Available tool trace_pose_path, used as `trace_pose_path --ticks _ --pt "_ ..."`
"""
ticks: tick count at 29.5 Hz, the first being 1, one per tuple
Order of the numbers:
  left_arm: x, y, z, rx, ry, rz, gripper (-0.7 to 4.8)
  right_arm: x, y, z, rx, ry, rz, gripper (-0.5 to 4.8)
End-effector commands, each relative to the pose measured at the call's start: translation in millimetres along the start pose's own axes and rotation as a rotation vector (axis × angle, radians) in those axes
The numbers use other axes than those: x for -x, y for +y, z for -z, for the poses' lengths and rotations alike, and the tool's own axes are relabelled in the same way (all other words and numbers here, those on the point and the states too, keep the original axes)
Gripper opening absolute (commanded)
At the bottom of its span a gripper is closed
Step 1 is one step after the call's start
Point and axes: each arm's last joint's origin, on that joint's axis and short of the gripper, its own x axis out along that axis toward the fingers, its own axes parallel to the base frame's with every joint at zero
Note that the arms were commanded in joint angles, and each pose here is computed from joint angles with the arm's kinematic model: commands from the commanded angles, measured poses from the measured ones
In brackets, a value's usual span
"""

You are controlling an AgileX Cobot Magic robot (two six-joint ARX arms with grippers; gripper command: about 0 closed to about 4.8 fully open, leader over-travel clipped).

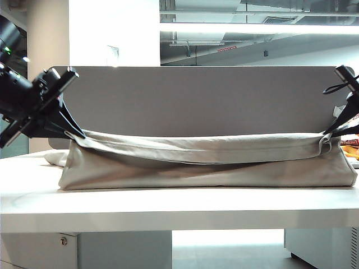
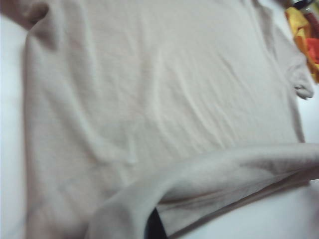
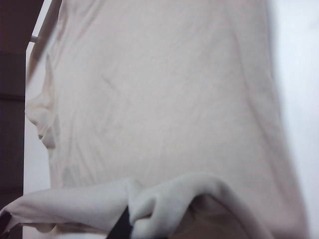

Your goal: Fold the bottom side of the T-shirt horizontally towards the center, about one-third of the way, then fold the sleeve back towards the center, creating a straight line along the edge of the T-shirt, and finally fold the bottom of the T-shirt up towards the top, creating a neat rectangle.

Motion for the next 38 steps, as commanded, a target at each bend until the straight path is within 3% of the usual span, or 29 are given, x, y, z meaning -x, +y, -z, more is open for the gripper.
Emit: trace_pose_path --ticks 1,15,17,19,20,24,25,28,31,38 --pt "-8 2.4 -8 -0.020 -0.012 -0.007 -0.06 -8 2 -9 0.021 -0.009 -0.011 -0.02" --pt "-16 9.1 -16 -0.115 -0.080 -0.120 -0.06 -41 1 -19 0.070 -0.012 -0.024 0.00" --pt "-16 9.0 -17 -0.140 -0.093 -0.123 -0.06 -40 3 -24 0.089 -0.048 -0.022 0.24" --pt "-16 8.6 -19 -0.157 -0.110 -0.129 -0.01 -39 6 -28 0.104 -0.076 -0.019 0.83" --pt "-16 8.3 -19 -0.159 -0.116 -0.126 0.22 -38 7 -29 0.110 -0.085 -0.019 1.11" --pt "-16 8.1 -20 -0.161 -0.119 -0.125 2.41 -37 11 -34 0.125 -0.112 -0.010 2.53" --pt "-16 8.2 -19 -0.160 -0.117 -0.127 2.75 -37 11 -34 0.127 -0.114 -0.012 2.84" --pt "-16 8.5 -20 -0.159 -0.122 -0.140 3.56 -37 10 -33 0.120 -0.103 -0.007 3.14" --pt "-16 9.8 -16 -0.135 -0.082 -0.144 3.73 -34 4 -31 0.076 -0.068 0.027 3.14" --pt "-15 16.7 6 -0.047 0.131 -0.187 3.73 -21 -19 -22 0.056 0.050 0.154 3.01"
